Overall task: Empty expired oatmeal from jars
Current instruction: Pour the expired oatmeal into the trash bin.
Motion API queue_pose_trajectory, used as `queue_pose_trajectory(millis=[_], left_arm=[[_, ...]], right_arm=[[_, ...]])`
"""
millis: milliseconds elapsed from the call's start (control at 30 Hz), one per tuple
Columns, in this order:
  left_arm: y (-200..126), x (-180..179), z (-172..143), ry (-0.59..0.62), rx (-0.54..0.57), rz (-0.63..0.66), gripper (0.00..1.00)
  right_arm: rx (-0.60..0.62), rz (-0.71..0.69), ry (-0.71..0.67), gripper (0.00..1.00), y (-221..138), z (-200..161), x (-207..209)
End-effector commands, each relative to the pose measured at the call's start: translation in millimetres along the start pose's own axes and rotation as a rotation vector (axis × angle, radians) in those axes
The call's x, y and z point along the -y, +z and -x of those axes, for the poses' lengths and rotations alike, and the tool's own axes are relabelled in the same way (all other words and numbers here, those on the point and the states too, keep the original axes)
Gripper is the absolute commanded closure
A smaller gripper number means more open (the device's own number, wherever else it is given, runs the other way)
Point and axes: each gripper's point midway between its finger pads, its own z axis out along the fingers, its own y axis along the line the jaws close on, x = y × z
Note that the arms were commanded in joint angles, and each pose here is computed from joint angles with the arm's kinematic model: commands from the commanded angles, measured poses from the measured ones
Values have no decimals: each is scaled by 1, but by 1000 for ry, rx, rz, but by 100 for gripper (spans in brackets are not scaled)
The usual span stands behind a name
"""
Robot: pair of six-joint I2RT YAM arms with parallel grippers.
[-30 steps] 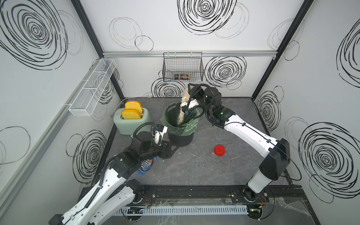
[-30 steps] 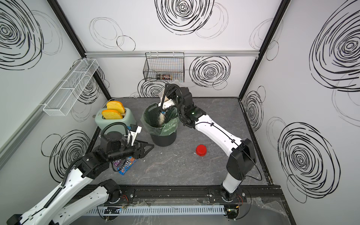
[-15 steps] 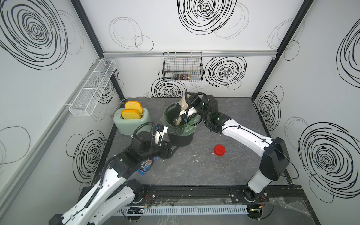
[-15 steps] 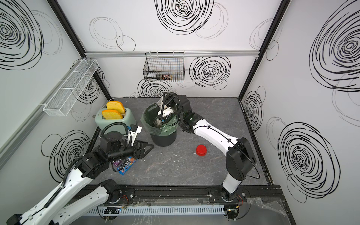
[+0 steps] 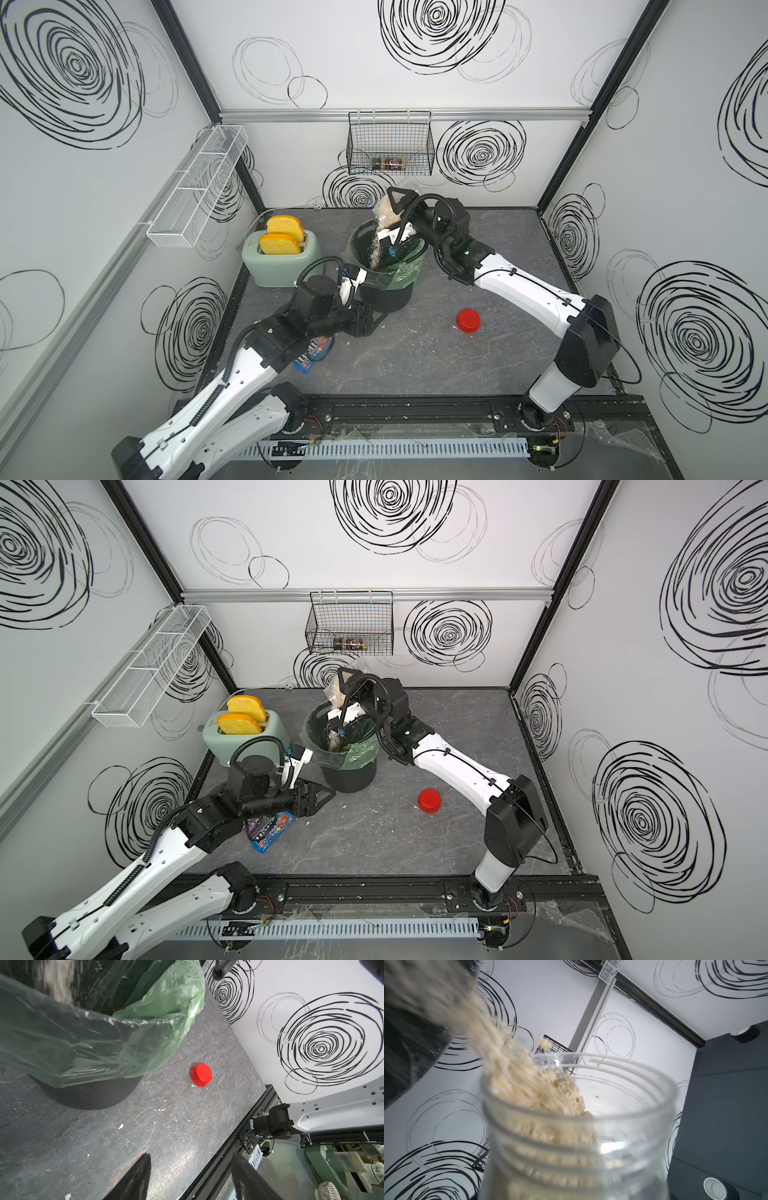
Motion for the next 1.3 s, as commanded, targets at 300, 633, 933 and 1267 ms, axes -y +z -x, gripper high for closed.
queue_pose_trajectory(millis=[300,633,933,1267], left_arm=[[-15,15,29,43,68,6,33],[-18,16,33,52,83,4,33],[-18,12,32,50,88,3,33],[-23,13,41,45,128,-14,33]], right_arm=[[-45,-43,-71,51,-21,-10,-2],[-26,27,-68,52,-13,-9,-20],[-20,69,24,52,-12,-15,-24],[65,115,13,52,-7,14,-25]])
